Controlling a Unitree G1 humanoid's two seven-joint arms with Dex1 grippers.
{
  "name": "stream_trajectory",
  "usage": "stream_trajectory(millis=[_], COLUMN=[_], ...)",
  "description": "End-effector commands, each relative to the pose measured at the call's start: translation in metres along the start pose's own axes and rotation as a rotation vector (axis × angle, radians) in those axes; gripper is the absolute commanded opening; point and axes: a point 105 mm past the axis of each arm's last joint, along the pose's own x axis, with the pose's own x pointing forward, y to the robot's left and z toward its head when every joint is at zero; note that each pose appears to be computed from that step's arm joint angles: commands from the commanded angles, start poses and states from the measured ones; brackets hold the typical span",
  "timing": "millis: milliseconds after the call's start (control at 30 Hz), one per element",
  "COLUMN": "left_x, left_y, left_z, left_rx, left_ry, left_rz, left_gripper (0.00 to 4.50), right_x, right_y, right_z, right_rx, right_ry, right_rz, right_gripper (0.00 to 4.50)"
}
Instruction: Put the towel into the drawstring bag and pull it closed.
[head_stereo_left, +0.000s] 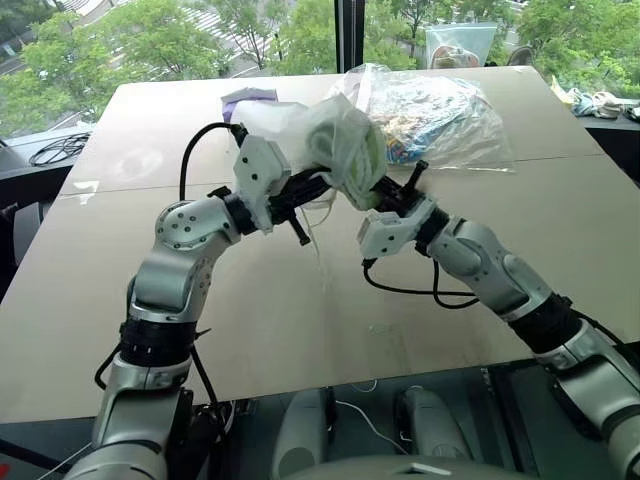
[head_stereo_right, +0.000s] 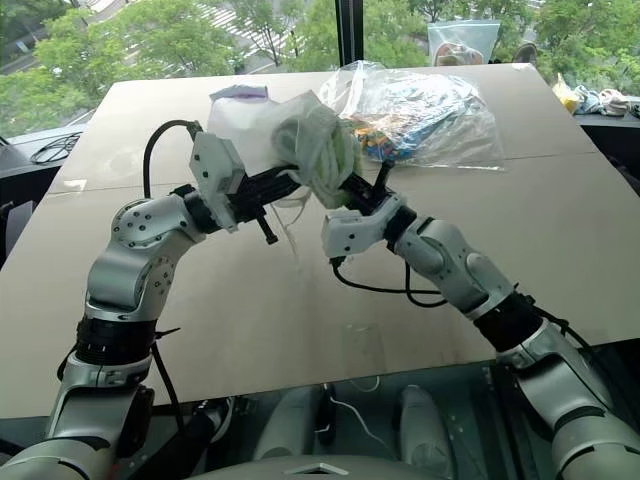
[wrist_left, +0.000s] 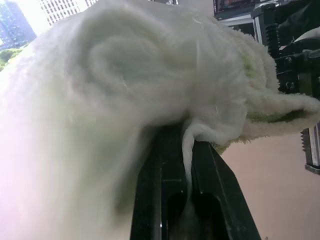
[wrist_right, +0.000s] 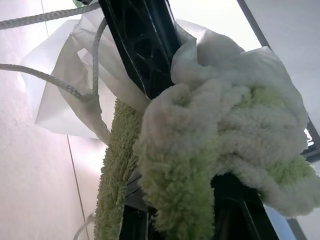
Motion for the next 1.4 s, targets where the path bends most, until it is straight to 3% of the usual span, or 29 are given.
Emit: stream_trajectory(millis=[33,300,433,567,700,833,900,1033,1200,1400], left_x=[0.004,-0.006,-0.008,-0.007,-0.008,-0.008,-0.008,-0.008,-0.008,-0.012], left_y=[-0.007,-0.035,-0.029,-0.021,-0.018,-0.022,-0.025,-0.032,-0.047,-0.069], left_z=[0.052,0.050,0.045,0.042,0.035,0.035,0.035,0.039,0.047,0.051], left_rx=[0.045,-0.105,-0.079,-0.025,0.035,0.032,0.034,0.027,-0.006,-0.064], left_ry=[-0.185,-0.175,-0.136,-0.109,-0.057,-0.056,-0.058,-0.071,-0.101,-0.092], left_rz=[-0.050,-0.230,-0.211,-0.179,-0.201,-0.248,-0.273,-0.327,-0.428,-0.572], left_gripper=[0.00,0.00,0.00,0.00,0.00,0.00,0.00,0.00,0.00,0.00], right_x=[0.003,0.006,0.005,-0.002,-0.005,-0.004,-0.006,-0.013,-0.025,-0.035], right_y=[0.027,0.011,0.011,0.014,0.009,-0.002,0.000,0.010,0.003,-0.002], right_z=[0.011,-0.012,-0.005,0.017,0.030,0.029,0.028,0.039,0.067,0.086], right_rx=[0.036,0.461,0.272,0.011,-0.029,0.258,0.494,1.028,1.589,1.927], right_ry=[-0.028,0.144,0.093,-0.077,-0.171,-0.162,-0.151,-0.162,-0.281,-0.331], right_rz=[0.123,0.028,0.088,0.119,0.106,0.043,0.053,0.147,0.310,0.549], right_gripper=[0.02,0.02,0.02,0.02,0.02,0.02,0.02,0.02,0.02,0.02])
